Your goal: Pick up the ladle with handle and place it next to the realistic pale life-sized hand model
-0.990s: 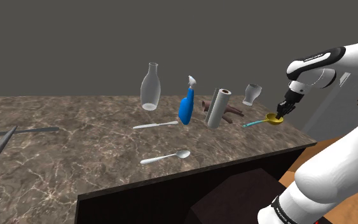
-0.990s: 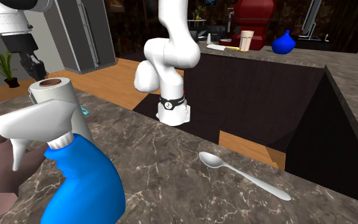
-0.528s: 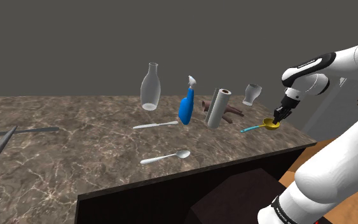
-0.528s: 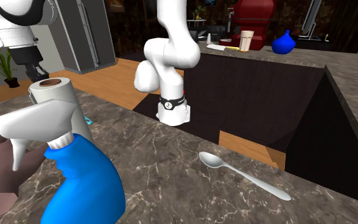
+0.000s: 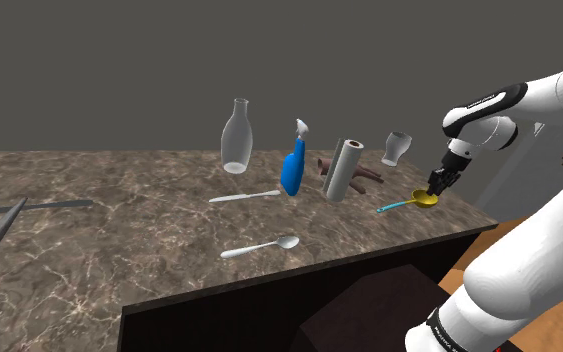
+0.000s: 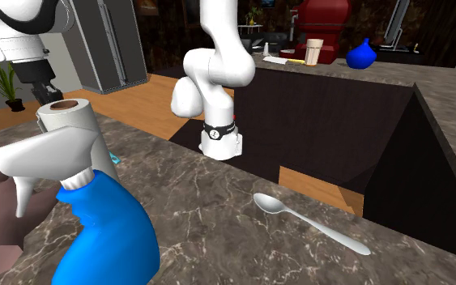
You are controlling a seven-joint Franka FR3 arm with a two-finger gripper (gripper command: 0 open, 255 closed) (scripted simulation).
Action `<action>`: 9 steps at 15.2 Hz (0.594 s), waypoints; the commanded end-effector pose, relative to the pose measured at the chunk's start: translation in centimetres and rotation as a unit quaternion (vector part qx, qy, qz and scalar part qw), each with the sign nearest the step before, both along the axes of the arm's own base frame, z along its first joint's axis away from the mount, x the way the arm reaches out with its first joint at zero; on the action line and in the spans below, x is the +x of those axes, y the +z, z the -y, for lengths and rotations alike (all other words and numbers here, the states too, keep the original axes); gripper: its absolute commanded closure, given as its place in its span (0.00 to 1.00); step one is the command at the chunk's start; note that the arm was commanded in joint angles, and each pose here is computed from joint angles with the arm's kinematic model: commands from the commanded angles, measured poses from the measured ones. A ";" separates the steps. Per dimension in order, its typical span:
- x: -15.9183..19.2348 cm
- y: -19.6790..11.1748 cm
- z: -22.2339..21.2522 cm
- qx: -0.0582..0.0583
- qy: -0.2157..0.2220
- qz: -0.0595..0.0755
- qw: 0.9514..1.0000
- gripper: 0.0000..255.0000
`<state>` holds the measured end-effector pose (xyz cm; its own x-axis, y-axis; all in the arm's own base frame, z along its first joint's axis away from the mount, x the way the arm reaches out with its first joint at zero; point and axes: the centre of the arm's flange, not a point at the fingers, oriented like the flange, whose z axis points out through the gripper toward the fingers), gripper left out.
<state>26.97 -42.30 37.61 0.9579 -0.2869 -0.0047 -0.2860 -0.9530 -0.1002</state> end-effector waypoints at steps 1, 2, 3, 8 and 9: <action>0.0 0.0 0.0 0.000 0.000 0.000 1.000 0.00; 0.0 0.0 0.0 0.000 0.000 0.000 1.000 0.00; 0.0 0.0 0.0 0.000 0.000 0.000 1.000 0.00; -0.1 3.9 0.4 0.000 0.000 0.000 1.000 0.00; -0.1 5.0 0.5 0.000 0.000 0.000 1.000 0.00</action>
